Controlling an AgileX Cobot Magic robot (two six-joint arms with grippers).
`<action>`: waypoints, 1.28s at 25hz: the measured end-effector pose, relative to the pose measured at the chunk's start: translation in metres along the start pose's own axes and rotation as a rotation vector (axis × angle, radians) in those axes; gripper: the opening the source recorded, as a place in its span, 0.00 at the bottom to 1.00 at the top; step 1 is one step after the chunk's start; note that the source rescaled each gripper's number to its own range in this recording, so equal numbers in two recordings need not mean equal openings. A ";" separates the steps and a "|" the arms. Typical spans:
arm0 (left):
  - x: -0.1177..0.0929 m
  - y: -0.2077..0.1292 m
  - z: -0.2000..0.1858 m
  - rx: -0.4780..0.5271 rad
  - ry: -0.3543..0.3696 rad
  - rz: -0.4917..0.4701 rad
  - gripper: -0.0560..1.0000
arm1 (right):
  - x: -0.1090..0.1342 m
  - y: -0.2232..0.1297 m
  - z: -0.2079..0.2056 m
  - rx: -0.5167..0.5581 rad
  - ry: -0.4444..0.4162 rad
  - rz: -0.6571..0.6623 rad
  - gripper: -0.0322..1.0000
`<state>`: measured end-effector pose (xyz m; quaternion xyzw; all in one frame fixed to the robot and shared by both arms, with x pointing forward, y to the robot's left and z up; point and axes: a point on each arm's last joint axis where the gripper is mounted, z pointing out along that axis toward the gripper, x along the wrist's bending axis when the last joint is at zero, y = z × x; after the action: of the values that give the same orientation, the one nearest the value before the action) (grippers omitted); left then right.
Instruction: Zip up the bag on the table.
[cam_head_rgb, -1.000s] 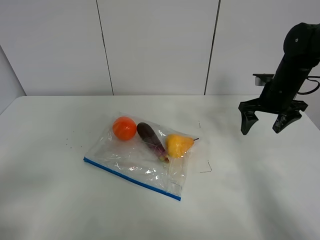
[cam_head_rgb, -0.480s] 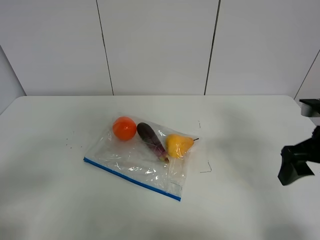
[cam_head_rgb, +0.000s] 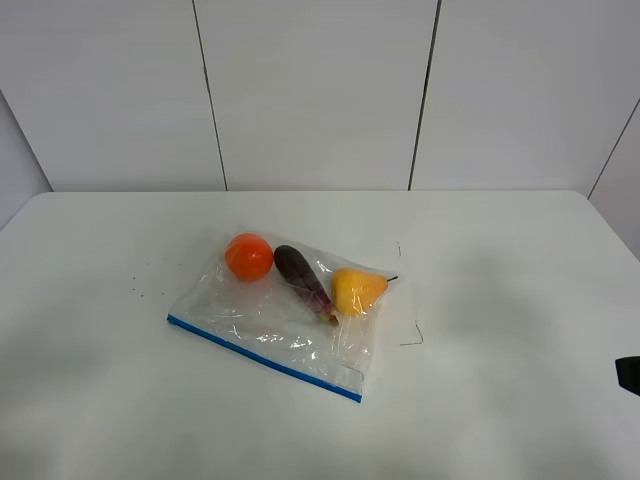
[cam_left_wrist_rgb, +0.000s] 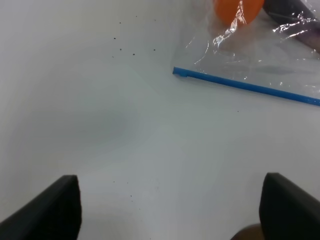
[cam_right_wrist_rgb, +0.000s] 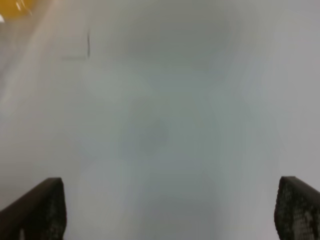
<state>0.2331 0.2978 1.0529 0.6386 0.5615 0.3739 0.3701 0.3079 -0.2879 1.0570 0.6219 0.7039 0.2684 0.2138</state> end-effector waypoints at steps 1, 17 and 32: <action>0.000 0.000 0.000 0.000 0.000 0.000 1.00 | 0.001 -0.006 -0.005 -0.036 -0.002 -0.002 0.95; 0.000 0.000 0.000 0.000 0.000 0.000 1.00 | 0.002 -0.033 -0.022 -0.214 -0.034 0.023 0.95; 0.000 0.000 0.000 0.000 0.000 0.000 1.00 | 0.007 -0.057 -0.046 -0.435 -0.064 0.017 0.95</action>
<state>0.2331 0.2978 1.0529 0.6386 0.5615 0.3739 0.3701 0.2342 -0.2912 1.0555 0.5752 0.6168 0.3961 0.3629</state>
